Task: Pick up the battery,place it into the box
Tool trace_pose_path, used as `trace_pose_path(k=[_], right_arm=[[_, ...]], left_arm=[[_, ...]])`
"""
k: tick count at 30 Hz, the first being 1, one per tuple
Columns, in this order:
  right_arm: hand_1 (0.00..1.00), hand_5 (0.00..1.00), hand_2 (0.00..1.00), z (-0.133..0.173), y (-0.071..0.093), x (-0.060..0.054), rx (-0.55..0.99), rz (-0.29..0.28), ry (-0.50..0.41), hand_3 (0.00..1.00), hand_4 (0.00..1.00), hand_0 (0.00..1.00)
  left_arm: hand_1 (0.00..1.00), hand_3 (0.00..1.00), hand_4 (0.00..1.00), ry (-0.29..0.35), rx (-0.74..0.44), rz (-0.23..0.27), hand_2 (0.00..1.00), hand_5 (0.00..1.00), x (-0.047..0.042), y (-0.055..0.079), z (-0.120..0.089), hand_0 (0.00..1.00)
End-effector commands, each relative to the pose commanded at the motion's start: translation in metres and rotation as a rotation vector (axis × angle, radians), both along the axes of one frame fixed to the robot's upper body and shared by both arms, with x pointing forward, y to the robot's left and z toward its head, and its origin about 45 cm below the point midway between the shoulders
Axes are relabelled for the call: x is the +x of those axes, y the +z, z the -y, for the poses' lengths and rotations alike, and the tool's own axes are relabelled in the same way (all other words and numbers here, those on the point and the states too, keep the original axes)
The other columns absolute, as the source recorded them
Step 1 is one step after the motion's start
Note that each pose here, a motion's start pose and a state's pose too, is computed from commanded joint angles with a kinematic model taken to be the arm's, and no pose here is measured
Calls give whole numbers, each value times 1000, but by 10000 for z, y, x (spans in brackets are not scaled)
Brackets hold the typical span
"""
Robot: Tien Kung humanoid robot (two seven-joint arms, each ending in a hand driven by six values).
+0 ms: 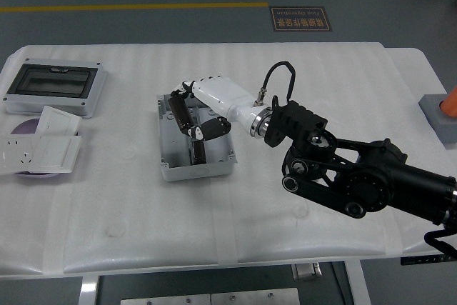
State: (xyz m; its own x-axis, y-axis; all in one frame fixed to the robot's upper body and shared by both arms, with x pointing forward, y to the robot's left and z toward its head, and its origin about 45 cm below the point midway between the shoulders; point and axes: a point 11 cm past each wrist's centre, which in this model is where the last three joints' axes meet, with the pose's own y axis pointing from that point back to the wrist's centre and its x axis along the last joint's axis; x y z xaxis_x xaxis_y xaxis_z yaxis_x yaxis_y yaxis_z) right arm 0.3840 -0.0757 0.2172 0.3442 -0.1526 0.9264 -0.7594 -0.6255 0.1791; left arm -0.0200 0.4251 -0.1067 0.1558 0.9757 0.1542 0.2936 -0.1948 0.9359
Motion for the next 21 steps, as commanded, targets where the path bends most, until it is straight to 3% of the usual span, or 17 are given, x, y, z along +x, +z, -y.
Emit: trace_pose_path(k=[1, 2, 7, 8, 21], right_arm=[[689, 167, 668, 16, -58, 0, -16, -8, -4, 713, 420, 740], [742, 305, 761, 38, -112, 3, -32, -15, -9, 793, 670, 768], [742, 305, 761, 162, -277, 49, -77, -40, -40, 793, 670, 768], [880, 359, 998, 177, -291, 55, -82, -42, -44, 953, 773, 905], [919, 413, 998, 242, -325, 66, -98, -47, -56, 967, 825, 954]], left_arm=[[666, 529, 434, 0, 0, 0, 620, 444, 1, 0, 0, 667], [666, 528, 434, 0, 0, 0, 620, 444, 3, 1, -1, 667], [666, 528, 434, 0, -1, -2, 620, 444, -3, -2, 6, 667], [666, 527, 434, 0, -2, -2, 487, 443, -5, -2, 8, 667], [665, 523, 429, -3, -2, -3, 485, 427, -10, 0, 2, 667]])
